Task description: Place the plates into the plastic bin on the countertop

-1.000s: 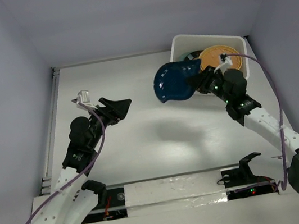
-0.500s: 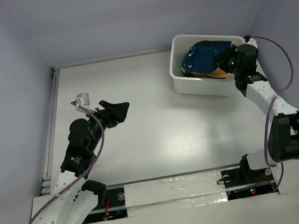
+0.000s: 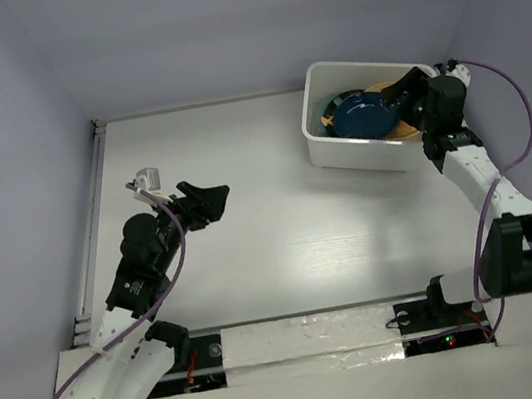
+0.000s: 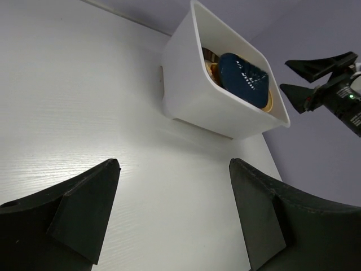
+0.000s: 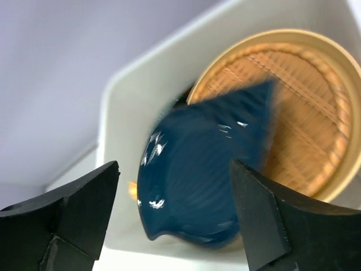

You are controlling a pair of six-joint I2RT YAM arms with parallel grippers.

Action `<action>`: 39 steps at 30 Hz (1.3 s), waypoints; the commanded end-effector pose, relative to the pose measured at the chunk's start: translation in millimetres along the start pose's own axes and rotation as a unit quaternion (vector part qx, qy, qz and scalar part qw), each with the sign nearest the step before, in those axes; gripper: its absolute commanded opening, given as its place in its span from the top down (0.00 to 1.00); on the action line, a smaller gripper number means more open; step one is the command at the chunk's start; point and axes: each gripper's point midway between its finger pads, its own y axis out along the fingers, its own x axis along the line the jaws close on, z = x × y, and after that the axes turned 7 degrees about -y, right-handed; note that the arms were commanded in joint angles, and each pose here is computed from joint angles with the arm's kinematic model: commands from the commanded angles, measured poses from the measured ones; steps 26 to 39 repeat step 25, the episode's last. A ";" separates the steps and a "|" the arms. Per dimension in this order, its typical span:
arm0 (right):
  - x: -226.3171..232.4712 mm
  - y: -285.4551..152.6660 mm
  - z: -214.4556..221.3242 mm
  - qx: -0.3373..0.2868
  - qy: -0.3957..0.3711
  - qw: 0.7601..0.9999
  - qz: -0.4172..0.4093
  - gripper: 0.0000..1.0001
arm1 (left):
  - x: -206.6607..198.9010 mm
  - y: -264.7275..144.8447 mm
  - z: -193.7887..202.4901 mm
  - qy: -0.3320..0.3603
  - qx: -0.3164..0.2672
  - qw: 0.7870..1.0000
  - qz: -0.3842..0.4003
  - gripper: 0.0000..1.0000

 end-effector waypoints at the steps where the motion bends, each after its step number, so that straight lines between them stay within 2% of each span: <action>1: 11.9 -21.7 -51.3 -0.091 -0.002 0.996 -0.007 0.15 | -17.6 -7.0 -19.0 0.014 -0.027 0.999 0.023 0.24; 2: 8.3 -25.3 -47.8 -0.091 -0.002 0.996 -0.005 0.14 | -17.7 -8.1 -20.6 0.015 -0.030 0.999 0.022 0.23; 3: 9.6 -35.5 -55.6 -0.107 -0.001 0.994 -0.005 0.08 | -18.5 -9.4 -21.8 0.017 -0.031 0.999 0.022 0.23; 4: 7.2 -39.4 -54.5 -0.107 -0.002 0.994 -0.001 0.07 | -21.0 -11.0 -24.5 0.019 -0.034 0.999 0.024 0.23; 7: 7.1 -59.5 -57.9 -0.123 -0.004 0.992 -0.008 0.07 | -24.8 -15.5 -32.4 0.025 -0.044 0.999 0.022 0.23; 9: 12.1 -71.5 -47.9 -0.113 -0.004 0.993 -0.035 0.13 | -26.0 -18.7 -36.2 0.028 -0.049 0.998 0.019 0.24; 11: 35.4 -101.7 -56.0 -0.136 -0.005 0.985 -0.103 0.54 | -30.0 -22.6 -43.8 0.033 -0.060 0.997 0.019 0.24; 12: 53.4 -116.6 -47.1 -0.119 -0.009 0.980 -0.162 0.81 | -29.4 -24.8 -45.2 0.036 -0.062 0.997 0.014 0.24; 13: 56.3 -125.9 -36.6 -0.110 -0.006 0.976 -0.186 1.00 | -33.8 -27.7 -50.8 0.038 -0.069 0.997 0.017 0.24; 14: 70.5 -152.9 -42.0 -0.123 -0.006 0.966 -0.227 1.00 | -33.9 -29.4 -55.0 0.043 -0.076 0.996 0.013 0.24; 15: 84.1 -171.4 -33.3 -0.108 -0.019 0.955 -0.277 1.00 | -36.5 -32.8 -58.2 0.046 -0.080 0.996 0.014 0.24; 17: 94.2 -210.2 -35.2 -0.125 -0.033 0.939 -0.318 1.00 | -36.6 -39.1 -70.2 0.055 -0.099 0.994 -0.001 0.24; 19: 97.5 -234.9 -29.9 -0.124 -0.046 0.931 -0.340 0.99 | -41.7 -46.5 -79.9 0.059 -0.114 0.992 -0.001 0.24; 24: 103.0 -294.4 -34.0 -0.160 -0.070 0.911 -0.375 0.89 | -49.3 -51.2 -84.8 0.054 -0.124 0.991 0.013 0.25; 25: 104.1 -298.6 -31.9 -0.153 -0.072 0.910 -0.379 0.86 | -51.0 -50.9 -84.1 0.054 -0.121 0.991 0.017 0.22; 39: 104.1 -298.6 -31.9 -0.153 -0.072 0.910 -0.379 0.86 | -51.0 -50.9 -84.1 0.054 -0.121 0.991 0.017 0.22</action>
